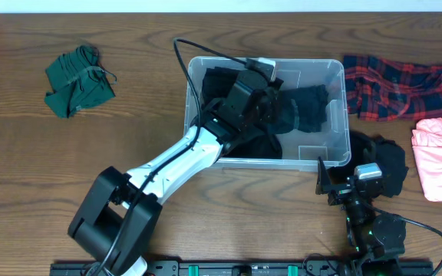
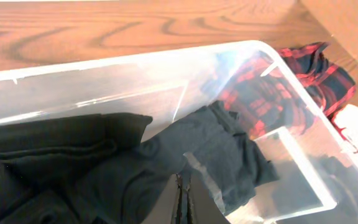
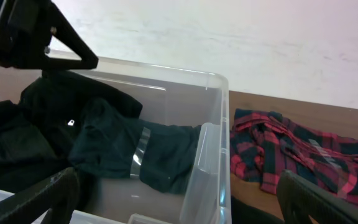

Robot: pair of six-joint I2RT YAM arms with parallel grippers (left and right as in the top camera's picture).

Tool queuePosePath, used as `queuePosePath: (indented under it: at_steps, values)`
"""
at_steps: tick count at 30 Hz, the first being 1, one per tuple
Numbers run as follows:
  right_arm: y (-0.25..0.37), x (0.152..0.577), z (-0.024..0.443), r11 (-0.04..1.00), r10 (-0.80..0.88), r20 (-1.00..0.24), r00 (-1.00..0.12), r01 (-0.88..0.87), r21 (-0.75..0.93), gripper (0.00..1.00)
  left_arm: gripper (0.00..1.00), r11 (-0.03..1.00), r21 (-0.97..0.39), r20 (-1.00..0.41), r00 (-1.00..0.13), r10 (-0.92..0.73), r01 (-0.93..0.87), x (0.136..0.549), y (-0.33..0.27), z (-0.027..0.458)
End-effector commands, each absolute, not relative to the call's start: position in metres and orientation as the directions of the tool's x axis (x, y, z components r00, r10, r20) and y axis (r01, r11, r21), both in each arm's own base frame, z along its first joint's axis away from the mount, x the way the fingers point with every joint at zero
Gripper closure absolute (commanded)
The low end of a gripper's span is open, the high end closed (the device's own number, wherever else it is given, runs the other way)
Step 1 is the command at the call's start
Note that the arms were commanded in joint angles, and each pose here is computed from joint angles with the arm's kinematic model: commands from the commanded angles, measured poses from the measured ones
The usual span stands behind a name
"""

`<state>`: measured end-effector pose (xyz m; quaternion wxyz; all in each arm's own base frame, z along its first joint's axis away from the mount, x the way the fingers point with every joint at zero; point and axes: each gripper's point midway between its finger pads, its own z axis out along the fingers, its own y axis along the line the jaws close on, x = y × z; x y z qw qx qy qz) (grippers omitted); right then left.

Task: Pack container
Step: 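Open the left gripper and withdraw it from the container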

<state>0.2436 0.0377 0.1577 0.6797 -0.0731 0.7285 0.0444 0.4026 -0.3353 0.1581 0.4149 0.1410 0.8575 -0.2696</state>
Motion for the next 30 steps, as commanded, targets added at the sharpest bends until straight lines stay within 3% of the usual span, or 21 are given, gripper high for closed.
queuePosePath:
  at_steps: [1, 7, 13, 17, 22, 27, 30]
  values:
    - [0.037, 0.244, 0.157, 0.985, -0.058, -0.996, -0.064, -0.166, -0.046, 0.01, 0.94, 0.805, -0.339, -0.797, -0.603, 0.029, 0.487, 0.400, -0.343, 0.164]
    - [0.037, 0.244, 0.157, 0.985, -0.058, -0.996, -0.064, -0.166, -0.046, 0.01, 0.94, 0.813, -0.326, -0.752, -0.654, 0.087, 0.483, 0.394, -0.353, 0.121]
    - [0.037, 0.244, 0.157, 0.985, -0.058, -0.996, -0.064, -0.165, -0.046, 0.01, 0.94, 0.844, -0.224, -0.631, -0.732, 0.256, 0.488, 0.380, -0.337, 0.043]
    - [0.037, 0.244, 0.157, 0.985, -0.058, -0.996, -0.064, -0.166, -0.046, 0.01, 0.94, 0.873, -0.173, -0.567, -0.771, 0.290, 0.455, 0.372, -0.320, 0.024]
    - [0.037, 0.244, 0.157, 0.985, -0.058, -0.996, -0.064, -0.166, -0.046, 0.01, 0.94, 0.867, -0.185, -0.607, -0.747, 0.269, 0.463, 0.378, -0.325, 0.037]
    - [0.037, 0.244, 0.157, 0.985, -0.058, -0.996, -0.064, -0.166, -0.046, 0.01, 0.93, 0.849, -0.214, -0.707, -0.676, 0.208, 0.484, 0.392, -0.337, 0.083]
    - [0.037, 0.244, 0.157, 0.985, -0.058, -0.996, -0.064, -0.166, -0.046, 0.01, 0.83, 0.833, -0.232, -0.770, -0.618, 0.158, 0.502, 0.397, -0.341, 0.126]
